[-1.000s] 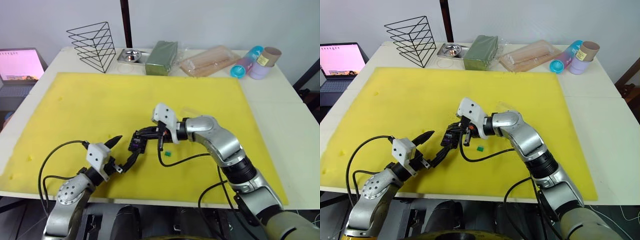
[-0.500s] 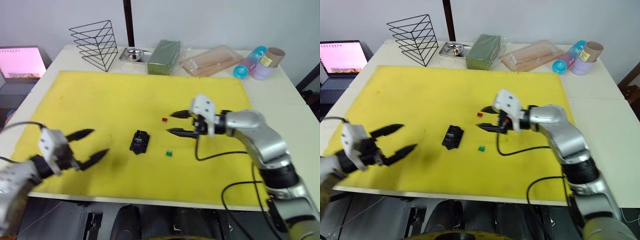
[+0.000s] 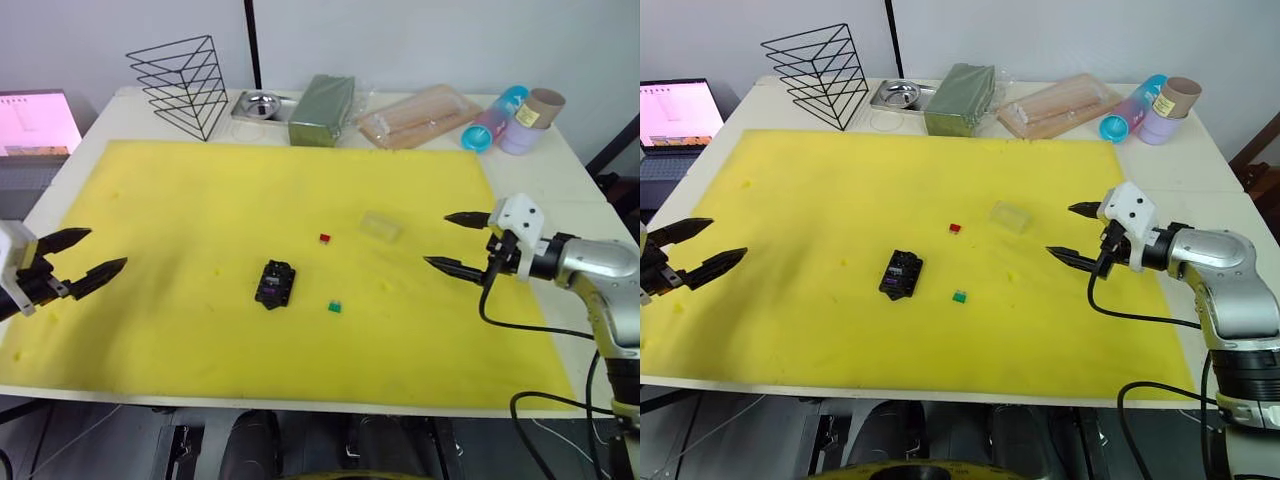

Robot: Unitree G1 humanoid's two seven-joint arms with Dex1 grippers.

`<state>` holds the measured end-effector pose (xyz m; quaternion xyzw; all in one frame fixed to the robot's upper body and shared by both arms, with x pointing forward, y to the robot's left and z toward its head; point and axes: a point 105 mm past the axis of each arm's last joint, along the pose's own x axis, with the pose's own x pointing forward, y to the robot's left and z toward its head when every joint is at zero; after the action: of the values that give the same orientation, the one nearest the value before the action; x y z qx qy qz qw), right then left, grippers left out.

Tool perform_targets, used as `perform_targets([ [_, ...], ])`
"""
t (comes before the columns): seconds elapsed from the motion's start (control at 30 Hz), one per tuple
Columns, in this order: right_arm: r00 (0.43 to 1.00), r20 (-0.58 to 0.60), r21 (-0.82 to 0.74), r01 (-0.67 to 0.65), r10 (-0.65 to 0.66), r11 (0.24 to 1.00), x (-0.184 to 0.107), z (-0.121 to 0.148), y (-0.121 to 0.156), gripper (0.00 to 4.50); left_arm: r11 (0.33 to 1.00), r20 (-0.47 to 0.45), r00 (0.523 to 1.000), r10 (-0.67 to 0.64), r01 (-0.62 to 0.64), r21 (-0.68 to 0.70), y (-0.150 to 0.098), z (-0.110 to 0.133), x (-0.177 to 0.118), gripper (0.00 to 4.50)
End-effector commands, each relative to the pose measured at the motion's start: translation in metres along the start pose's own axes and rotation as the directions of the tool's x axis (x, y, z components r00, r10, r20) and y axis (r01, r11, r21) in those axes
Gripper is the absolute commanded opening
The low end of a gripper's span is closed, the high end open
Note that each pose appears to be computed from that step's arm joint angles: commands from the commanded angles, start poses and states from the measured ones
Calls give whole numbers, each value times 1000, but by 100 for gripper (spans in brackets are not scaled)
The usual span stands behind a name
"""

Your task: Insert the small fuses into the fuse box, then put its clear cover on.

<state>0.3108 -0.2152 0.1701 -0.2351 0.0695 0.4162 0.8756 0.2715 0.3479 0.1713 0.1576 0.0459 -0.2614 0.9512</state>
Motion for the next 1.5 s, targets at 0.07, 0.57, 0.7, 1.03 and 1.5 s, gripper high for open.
perform_targets([
  [0.07, 999, 28, -18, 46, -45, 999, -7, 9, -7, 448, 999, 31, 999, 8, -9, 49, 3, 10, 0, 450],
  [0.57, 998, 52, -39, -40, 42, 998, 4, 29, 11, 448, 988, 143, 981, -133, 119, 102, -39, 47, 18, 450],
  [0.7, 995, 50, -81, -85, 89, 993, 8, 31, 23, 448, 972, 148, 961, -232, 223, 77, -57, 54, 19, 450],
  [1.03, 970, 64, -205, -219, 236, 954, 16, 39, 58, 448, 850, 160, 838, -522, 494, 186, -128, 66, 22, 450],
  [1.5, 941, 64, -153, -320, 332, 935, 22, 40, 78, 448, 803, 180, 784, -594, 563, 197, -151, 69, 18, 450],
])
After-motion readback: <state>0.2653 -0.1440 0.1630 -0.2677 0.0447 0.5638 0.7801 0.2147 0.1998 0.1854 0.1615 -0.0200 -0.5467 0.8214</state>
